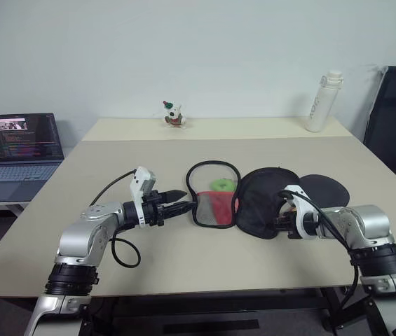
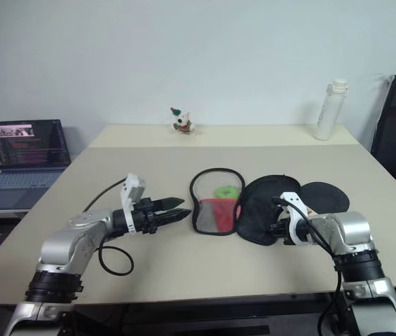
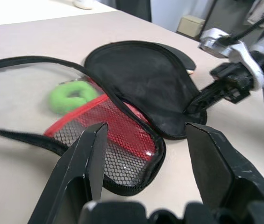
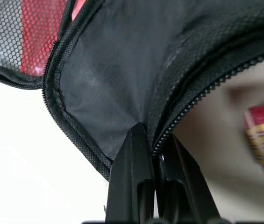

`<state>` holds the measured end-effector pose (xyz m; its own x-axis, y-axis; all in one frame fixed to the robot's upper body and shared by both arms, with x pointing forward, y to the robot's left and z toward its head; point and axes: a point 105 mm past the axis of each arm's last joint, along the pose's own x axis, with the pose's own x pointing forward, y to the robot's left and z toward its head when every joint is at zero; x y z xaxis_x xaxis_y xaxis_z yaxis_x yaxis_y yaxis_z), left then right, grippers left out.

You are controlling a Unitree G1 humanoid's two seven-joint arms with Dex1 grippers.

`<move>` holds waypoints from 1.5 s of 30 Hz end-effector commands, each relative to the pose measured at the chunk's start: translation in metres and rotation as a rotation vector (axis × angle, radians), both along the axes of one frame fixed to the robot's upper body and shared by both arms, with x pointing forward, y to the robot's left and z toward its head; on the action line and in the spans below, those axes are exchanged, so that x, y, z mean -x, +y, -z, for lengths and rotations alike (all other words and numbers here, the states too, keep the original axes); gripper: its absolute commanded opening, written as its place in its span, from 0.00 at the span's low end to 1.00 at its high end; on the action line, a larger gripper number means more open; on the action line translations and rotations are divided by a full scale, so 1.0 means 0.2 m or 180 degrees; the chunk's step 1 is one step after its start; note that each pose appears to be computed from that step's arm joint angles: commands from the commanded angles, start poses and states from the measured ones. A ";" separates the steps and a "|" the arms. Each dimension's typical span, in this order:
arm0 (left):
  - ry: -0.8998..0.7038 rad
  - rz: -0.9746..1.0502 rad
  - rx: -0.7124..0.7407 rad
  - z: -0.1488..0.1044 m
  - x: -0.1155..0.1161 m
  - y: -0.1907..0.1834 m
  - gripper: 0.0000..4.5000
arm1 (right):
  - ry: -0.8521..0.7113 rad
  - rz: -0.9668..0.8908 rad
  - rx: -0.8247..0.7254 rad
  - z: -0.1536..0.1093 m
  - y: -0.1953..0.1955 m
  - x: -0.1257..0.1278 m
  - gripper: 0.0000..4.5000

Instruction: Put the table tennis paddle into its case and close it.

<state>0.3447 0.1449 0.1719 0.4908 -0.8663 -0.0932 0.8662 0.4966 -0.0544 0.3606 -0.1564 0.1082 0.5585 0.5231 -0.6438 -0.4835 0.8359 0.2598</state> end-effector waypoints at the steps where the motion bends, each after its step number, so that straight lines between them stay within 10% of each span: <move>1: -0.0290 0.0145 -0.0061 -0.12 0.04 -0.01 0.63 | -0.0156 -0.0213 0.0143 -0.07 -0.03 -0.05 0.01; 14: -0.0301 0.0076 -0.0137 -0.10 0.06 0.01 0.63 | -0.0285 -0.0254 0.0599 -0.10 -0.20 -0.22 0.01; 29: -0.0327 0.0244 -0.0158 -0.12 0.06 -0.03 0.63 | -0.0529 0.0222 0.0383 -0.27 -0.35 -0.15 0.99; 37: -0.0316 0.0360 -0.0169 -0.12 0.06 -0.05 0.63 | -0.0597 0.0742 0.0021 -0.30 -0.37 0.01 0.99; 45: -0.0384 0.0532 -0.0211 -0.15 0.02 -0.09 0.63 | -0.0767 0.2394 -0.0135 -0.20 -0.45 -0.11 0.99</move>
